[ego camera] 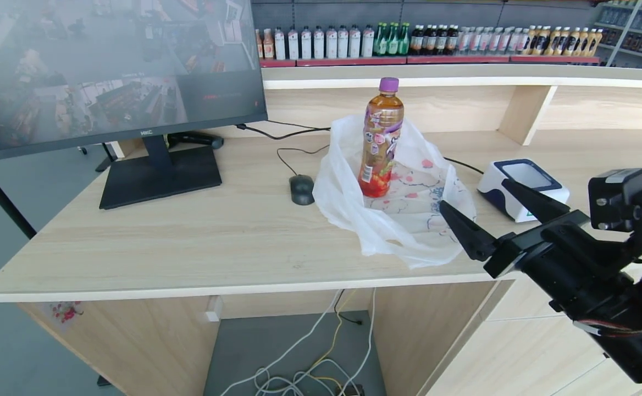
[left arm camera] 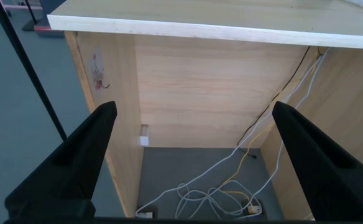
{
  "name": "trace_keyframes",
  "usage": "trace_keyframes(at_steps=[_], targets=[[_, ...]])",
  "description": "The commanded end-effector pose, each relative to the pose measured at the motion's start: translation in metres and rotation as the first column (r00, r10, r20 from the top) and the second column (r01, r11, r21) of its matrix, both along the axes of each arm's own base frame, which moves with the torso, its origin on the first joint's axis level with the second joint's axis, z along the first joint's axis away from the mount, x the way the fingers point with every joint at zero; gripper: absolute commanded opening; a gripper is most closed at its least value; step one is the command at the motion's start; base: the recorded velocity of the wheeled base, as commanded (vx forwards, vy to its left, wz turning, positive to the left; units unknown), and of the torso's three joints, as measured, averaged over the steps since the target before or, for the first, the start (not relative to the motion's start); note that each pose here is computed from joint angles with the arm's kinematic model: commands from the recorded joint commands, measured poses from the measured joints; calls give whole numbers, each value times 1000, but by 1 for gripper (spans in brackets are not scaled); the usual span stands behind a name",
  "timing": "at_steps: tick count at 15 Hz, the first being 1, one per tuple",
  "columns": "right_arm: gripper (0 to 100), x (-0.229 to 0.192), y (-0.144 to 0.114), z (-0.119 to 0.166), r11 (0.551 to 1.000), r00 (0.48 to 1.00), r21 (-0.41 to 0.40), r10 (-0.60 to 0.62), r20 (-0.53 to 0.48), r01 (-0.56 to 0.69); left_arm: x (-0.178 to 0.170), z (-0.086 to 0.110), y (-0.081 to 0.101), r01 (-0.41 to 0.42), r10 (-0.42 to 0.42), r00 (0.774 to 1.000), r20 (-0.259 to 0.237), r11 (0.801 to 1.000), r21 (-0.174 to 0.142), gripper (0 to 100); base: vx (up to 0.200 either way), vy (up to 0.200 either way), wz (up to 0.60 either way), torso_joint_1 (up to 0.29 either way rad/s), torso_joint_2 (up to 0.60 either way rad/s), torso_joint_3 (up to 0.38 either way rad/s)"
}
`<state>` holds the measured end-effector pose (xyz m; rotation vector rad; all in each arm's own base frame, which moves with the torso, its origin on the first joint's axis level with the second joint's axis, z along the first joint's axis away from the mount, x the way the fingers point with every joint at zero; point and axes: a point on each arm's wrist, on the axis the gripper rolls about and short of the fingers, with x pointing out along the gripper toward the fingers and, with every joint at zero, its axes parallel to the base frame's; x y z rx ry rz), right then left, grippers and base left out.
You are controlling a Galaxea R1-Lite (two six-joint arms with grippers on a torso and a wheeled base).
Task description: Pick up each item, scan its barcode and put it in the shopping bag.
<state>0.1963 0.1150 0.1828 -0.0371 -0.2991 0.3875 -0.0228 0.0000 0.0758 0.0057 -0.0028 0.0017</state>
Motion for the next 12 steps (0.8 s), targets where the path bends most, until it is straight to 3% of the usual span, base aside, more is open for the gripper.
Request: trace_keyframes(at_steps=[1,5,12], targets=[[100,-1,-1,1,1000,1000,7,1,2,-1,0,0,0,0,0,1000,0,1000,0,100,0,0,0,0,0,0],[100,4,-2,4,1000,1000,22,-16,10,16,0,0,0,0,0,1000,0,1000,-3,100,0,0,0,0,0,0],[100,0,-9,10,998,1000,67,-23,21,21,0,0,0,-1,1,1000,0,1000,-3,100,0,-200,0,4,0,1]])
